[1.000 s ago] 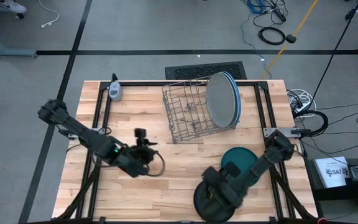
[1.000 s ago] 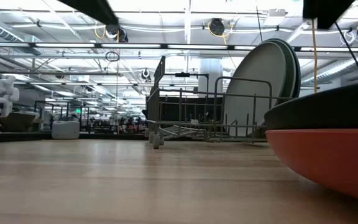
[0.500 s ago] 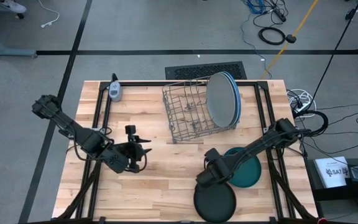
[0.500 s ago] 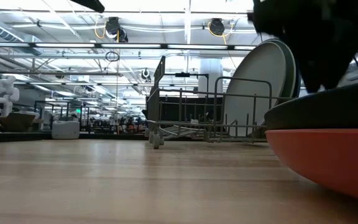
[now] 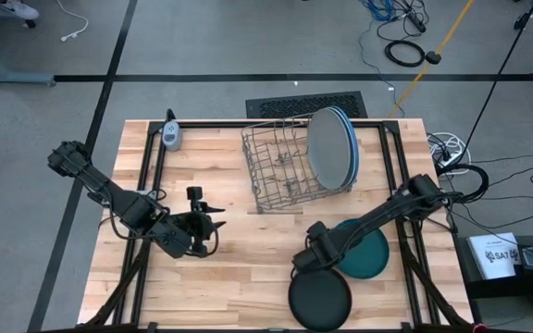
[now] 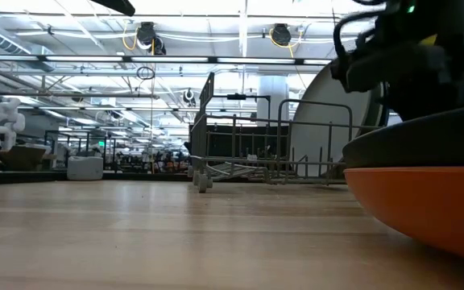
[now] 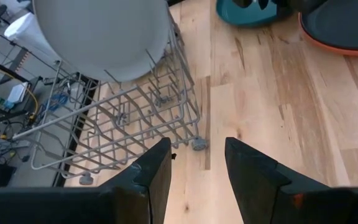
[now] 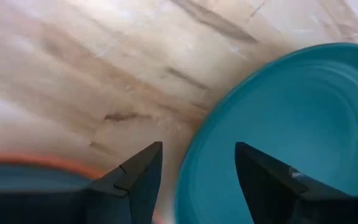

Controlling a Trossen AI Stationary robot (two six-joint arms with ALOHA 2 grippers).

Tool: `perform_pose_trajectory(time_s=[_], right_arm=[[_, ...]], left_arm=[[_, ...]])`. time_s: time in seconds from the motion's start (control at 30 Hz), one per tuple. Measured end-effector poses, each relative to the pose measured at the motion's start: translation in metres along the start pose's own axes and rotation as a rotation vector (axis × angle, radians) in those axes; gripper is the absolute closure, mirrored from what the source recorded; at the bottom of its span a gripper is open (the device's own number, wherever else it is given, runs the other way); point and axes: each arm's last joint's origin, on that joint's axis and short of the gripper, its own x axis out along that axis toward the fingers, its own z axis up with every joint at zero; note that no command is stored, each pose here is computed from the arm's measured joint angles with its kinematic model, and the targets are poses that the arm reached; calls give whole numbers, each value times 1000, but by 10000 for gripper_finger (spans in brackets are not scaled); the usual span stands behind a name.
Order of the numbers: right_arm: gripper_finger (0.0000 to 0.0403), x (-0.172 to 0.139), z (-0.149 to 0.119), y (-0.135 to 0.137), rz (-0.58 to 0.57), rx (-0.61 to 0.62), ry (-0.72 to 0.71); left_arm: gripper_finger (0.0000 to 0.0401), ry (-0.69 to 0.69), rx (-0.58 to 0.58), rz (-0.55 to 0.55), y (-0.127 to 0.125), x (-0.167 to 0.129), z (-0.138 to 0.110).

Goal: Sort dishes
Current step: Put the green plate in the dish rack

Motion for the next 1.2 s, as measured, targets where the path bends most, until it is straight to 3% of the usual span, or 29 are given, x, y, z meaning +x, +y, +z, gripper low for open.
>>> perform_pose_trajectory(time_s=[0.3,0.53,0.7,0.93,1.2], right_arm=[[224,26,4,-7,-17,8,32],[328,44,2,-12,-14,-5,59],[393,39,2,-17,-83,-39,57],[399,-3,0,-7,-74,-178,40],[400,-85,-11,4,45,-501,-72]], left_arm=[[251,-2,0,9,0,0,0],[251,-3,0,28,1,0,0],[251,-6,0,47,2,0,0],[251,-27,-13,102,3,0,2],[251,-135,-35,152,4,0,16]])
